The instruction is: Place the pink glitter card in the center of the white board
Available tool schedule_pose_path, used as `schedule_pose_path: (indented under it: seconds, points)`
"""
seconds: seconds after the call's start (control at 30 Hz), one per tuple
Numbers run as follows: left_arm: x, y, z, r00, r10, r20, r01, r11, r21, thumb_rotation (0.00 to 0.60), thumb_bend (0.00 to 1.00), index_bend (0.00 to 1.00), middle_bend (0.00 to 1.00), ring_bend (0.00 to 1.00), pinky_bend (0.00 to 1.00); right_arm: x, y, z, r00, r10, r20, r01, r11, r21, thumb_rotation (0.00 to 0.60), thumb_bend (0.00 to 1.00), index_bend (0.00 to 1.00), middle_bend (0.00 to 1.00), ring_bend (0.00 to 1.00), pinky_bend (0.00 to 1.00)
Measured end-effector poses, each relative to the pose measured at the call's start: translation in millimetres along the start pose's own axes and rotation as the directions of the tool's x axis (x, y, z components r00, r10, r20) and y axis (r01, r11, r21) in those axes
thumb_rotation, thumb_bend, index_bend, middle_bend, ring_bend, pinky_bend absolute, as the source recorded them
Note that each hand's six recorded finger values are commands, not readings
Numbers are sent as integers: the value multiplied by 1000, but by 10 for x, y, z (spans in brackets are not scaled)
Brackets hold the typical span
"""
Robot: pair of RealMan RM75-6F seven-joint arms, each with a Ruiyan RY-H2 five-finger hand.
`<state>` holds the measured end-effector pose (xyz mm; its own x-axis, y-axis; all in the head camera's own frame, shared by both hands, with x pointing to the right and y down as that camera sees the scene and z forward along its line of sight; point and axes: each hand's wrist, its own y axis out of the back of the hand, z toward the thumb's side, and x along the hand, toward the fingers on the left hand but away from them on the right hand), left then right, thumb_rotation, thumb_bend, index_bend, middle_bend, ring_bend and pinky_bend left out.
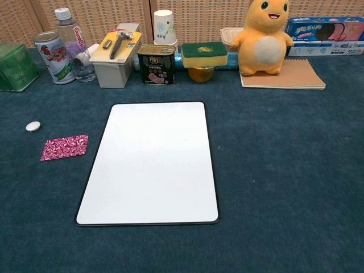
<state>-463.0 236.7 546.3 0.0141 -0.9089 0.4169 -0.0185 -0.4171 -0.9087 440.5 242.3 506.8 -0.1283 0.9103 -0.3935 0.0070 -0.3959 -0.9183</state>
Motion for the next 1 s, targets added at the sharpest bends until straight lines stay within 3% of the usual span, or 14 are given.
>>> schedule_pose_path:
  seconds: [0.23,0.43,0.53,0.7,0.87,1.0]
  points:
    - [2,-24,9,1000,-14,5,14,1000,-5,600,141,0,0,0,48,2,4,-9,1000,4,7,-4,1000,-3,600,20,0,0,0,0]
    - [65,-139,101,995,-89,41,92,994,-66,600,120,0,0,0,48,5,16,-24,1000,7,19,-6,1000,-9,600,20,0,0,0,0]
    - [199,-254,223,982,-173,75,180,977,-111,600,113,0,0,0,48,-2,11,-44,1000,18,25,-18,1000,-15,600,20,0,0,0,0]
    - [529,-439,447,941,-325,90,336,927,-165,600,110,0,0,0,48,-4,44,-74,999,19,31,-18,999,-34,600,20,0,0,0,0]
    - [850,-466,641,930,-365,36,365,913,-183,600,110,1,0,0,48,0,58,-97,999,31,37,-29,998,-55,600,21,0,0,0,0]
    - [1019,-503,864,922,-388,6,382,904,-190,600,113,111,0,0,48,-2,45,-89,999,44,33,-42,997,-63,600,20,0,0,0,0]
